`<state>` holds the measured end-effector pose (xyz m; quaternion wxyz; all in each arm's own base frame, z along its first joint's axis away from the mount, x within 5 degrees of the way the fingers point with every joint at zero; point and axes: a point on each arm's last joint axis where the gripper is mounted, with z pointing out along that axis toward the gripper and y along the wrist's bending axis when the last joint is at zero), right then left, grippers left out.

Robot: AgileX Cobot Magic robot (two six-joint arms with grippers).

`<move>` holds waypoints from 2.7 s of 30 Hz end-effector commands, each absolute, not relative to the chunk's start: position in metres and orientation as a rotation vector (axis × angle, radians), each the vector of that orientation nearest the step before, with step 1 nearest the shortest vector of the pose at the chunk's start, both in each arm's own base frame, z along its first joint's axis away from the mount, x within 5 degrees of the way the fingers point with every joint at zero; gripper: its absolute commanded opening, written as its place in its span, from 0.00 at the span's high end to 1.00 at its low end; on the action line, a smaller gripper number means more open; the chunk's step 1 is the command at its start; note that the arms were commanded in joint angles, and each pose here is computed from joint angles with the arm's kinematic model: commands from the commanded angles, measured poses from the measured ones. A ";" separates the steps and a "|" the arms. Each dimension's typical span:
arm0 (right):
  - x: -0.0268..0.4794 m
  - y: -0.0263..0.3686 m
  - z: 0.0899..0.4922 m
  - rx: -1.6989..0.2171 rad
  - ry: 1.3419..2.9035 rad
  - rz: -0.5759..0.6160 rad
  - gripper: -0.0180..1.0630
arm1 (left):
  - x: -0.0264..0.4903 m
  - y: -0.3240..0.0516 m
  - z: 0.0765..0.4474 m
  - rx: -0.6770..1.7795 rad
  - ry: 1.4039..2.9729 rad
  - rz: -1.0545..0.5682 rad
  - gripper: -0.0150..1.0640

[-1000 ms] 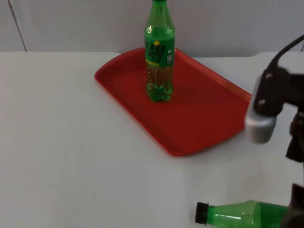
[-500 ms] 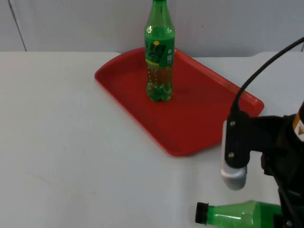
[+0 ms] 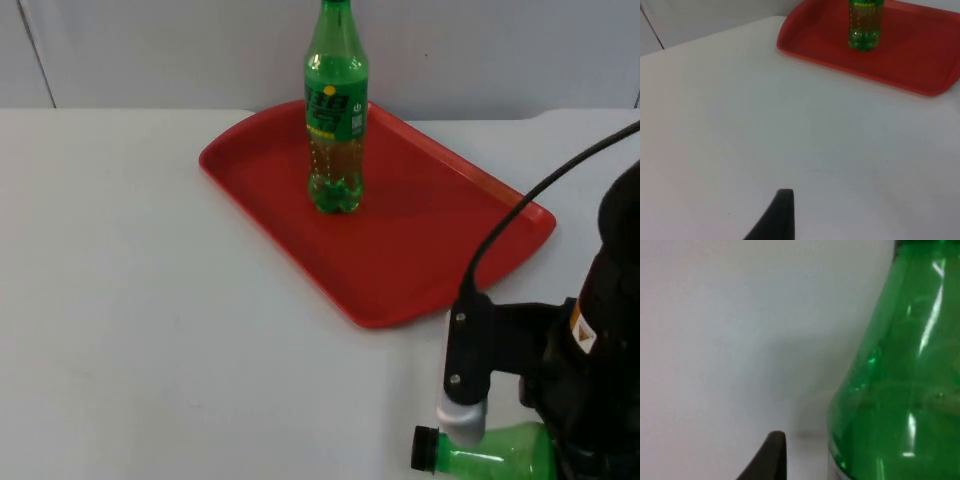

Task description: Place the bottle upright on the tray.

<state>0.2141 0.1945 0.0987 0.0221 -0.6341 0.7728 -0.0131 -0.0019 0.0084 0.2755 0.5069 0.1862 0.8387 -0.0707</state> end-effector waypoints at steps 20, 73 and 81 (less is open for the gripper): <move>0.211 0.195 0.081 -2.012 2.432 -0.039 0.62 | -0.001 0.009 0.275 0.454 2.010 -0.170 0.01; 0.234 0.161 0.320 -0.364 1.359 0.136 0.98 | -0.001 0.009 0.275 0.454 2.010 -0.164 0.01; 0.235 0.159 0.318 -0.320 1.400 0.149 0.98 | -0.001 0.009 0.275 0.454 2.010 -0.164 0.01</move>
